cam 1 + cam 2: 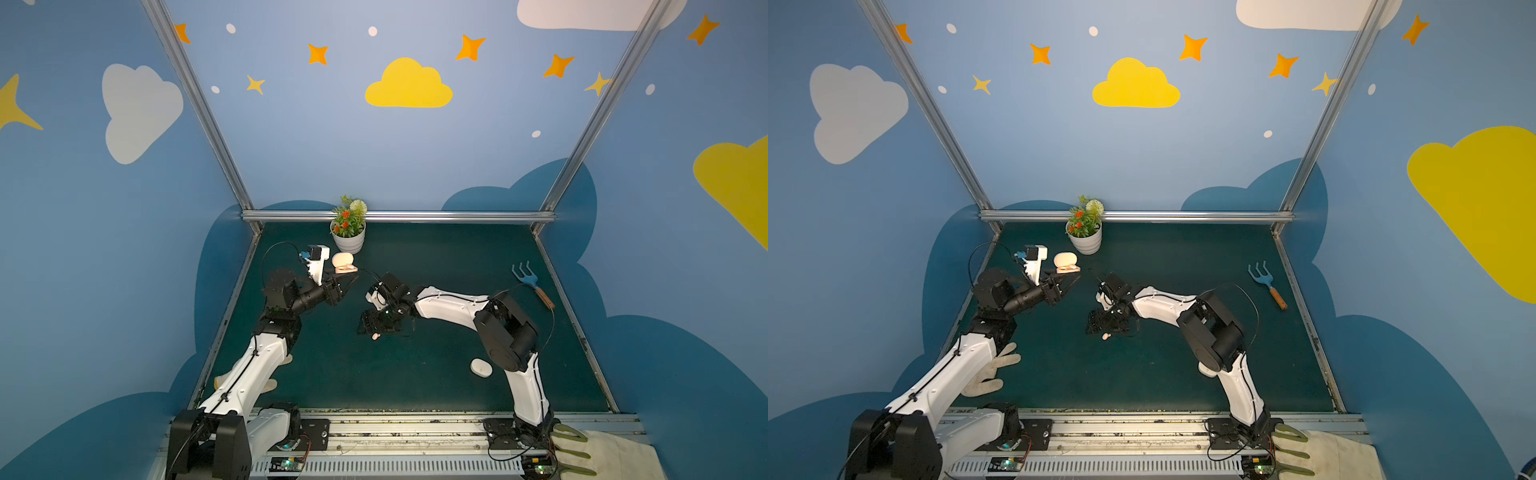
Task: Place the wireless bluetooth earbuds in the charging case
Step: 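Lower the right gripper toward the second earbud and align over it, then descend the right gripper onto the second earbud and close on it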
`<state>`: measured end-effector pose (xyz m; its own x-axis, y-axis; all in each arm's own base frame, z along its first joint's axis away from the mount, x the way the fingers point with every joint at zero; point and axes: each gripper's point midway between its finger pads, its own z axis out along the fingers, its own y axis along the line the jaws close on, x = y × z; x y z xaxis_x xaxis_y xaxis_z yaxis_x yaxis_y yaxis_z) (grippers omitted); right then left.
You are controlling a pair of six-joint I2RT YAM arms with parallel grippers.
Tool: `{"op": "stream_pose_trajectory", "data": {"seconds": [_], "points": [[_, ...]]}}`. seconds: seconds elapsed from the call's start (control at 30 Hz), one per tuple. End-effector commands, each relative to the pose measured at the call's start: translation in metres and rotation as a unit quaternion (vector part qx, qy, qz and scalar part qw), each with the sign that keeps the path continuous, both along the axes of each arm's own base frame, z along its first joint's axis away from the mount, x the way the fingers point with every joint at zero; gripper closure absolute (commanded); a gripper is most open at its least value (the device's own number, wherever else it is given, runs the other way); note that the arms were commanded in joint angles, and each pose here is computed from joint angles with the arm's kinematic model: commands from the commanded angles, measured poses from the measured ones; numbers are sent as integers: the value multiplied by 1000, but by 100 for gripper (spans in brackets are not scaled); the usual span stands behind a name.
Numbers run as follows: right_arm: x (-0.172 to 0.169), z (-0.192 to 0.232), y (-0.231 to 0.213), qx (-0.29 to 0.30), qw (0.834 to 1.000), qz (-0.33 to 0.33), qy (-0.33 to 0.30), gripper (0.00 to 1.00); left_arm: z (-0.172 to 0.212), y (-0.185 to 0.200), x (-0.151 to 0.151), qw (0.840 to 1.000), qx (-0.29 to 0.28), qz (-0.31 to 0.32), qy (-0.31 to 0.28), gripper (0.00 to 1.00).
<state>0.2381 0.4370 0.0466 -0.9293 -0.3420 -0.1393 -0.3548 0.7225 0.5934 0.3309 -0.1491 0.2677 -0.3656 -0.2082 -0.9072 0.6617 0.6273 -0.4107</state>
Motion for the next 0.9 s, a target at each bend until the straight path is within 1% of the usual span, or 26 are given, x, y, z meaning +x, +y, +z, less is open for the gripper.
{"op": "stream_pose_trajectory", "data": {"seconds": [0.0, 0.4, 0.5, 0.63, 0.87], "points": [[-15, 15, -7, -3, 1000, 3, 13, 22, 13, 1, -1, 1000, -3, -1, -21, 94], [-32, 24, -19, -11, 1000, 6, 14, 22, 13, 1, 0, 1000, -4, -1, -21, 94], [-28, 26, -21, -18, 1000, 10, -3, 22, 13, 0, -1, 1000, -5, -2, -20, 94], [-19, 23, -26, -46, 998, 32, -39, 22, 13, 0, -1, 1000, -6, -2, -19, 94], [-3, 17, -11, -49, 993, 77, -76, 20, 14, 0, -2, 1000, -6, -2, -21, 94]]}}
